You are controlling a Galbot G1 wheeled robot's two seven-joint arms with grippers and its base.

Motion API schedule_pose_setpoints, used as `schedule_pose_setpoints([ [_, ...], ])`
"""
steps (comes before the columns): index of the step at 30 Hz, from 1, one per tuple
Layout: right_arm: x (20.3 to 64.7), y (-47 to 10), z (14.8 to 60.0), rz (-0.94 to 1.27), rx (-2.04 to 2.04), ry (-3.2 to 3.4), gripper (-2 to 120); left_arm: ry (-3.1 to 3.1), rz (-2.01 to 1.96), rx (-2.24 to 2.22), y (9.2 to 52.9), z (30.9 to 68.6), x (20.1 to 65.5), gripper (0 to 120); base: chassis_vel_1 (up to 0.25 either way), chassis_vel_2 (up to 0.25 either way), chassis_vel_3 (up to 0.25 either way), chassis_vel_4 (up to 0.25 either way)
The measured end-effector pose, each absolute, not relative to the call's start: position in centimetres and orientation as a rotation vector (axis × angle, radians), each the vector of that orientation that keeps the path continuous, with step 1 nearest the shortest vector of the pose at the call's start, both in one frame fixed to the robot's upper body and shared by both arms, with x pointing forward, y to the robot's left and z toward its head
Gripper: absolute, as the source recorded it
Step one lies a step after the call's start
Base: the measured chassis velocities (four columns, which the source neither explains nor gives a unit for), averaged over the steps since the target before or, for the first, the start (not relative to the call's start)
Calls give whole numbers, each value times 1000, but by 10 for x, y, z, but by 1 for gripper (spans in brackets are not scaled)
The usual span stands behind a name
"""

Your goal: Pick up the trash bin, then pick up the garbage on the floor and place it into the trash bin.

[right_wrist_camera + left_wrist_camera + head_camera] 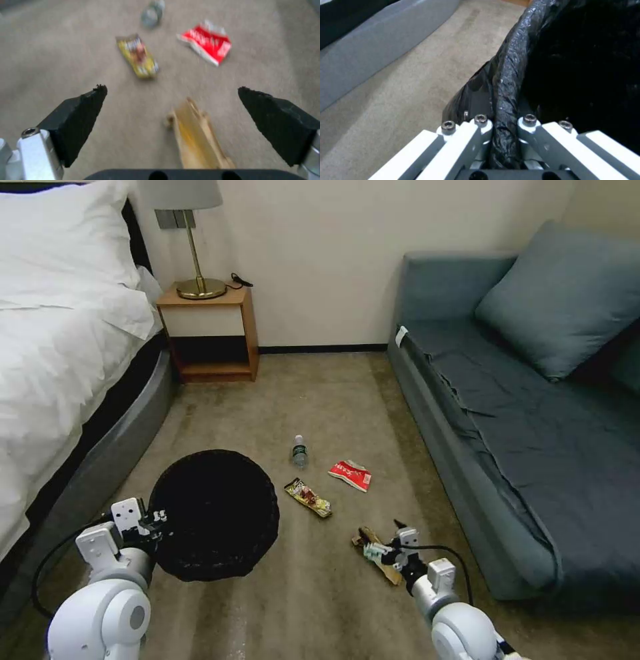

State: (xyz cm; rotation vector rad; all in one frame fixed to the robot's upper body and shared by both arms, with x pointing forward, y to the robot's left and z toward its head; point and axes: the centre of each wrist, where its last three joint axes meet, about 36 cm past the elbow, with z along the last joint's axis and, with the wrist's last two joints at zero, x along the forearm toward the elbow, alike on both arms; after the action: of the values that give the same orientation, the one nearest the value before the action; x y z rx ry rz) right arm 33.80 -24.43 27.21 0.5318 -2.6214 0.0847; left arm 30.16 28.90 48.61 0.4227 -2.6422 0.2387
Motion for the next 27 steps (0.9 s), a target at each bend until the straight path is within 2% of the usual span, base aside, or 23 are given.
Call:
schedule_pose_setpoints([
  [7,371,-271,230,255,605,-2533,100,-2625,242,434,290,480,304,3,0,0,0,0],
  [18,384,-284,187,330,588,-2461,98,-2608,236,441,290,474,306,3,0,0,0,0],
  [22,383,-294,164,365,558,-2444,83,-2607,231,445,291,473,305,3,0,0,0,0],
  [23,383,-294,164,365,558,-2444,83,-2607,231,445,291,473,305,3,0,0,0,0],
  [27,383,-296,152,378,549,-2449,65,-2603,228,451,292,473,303,3,0,0,0,0],
])
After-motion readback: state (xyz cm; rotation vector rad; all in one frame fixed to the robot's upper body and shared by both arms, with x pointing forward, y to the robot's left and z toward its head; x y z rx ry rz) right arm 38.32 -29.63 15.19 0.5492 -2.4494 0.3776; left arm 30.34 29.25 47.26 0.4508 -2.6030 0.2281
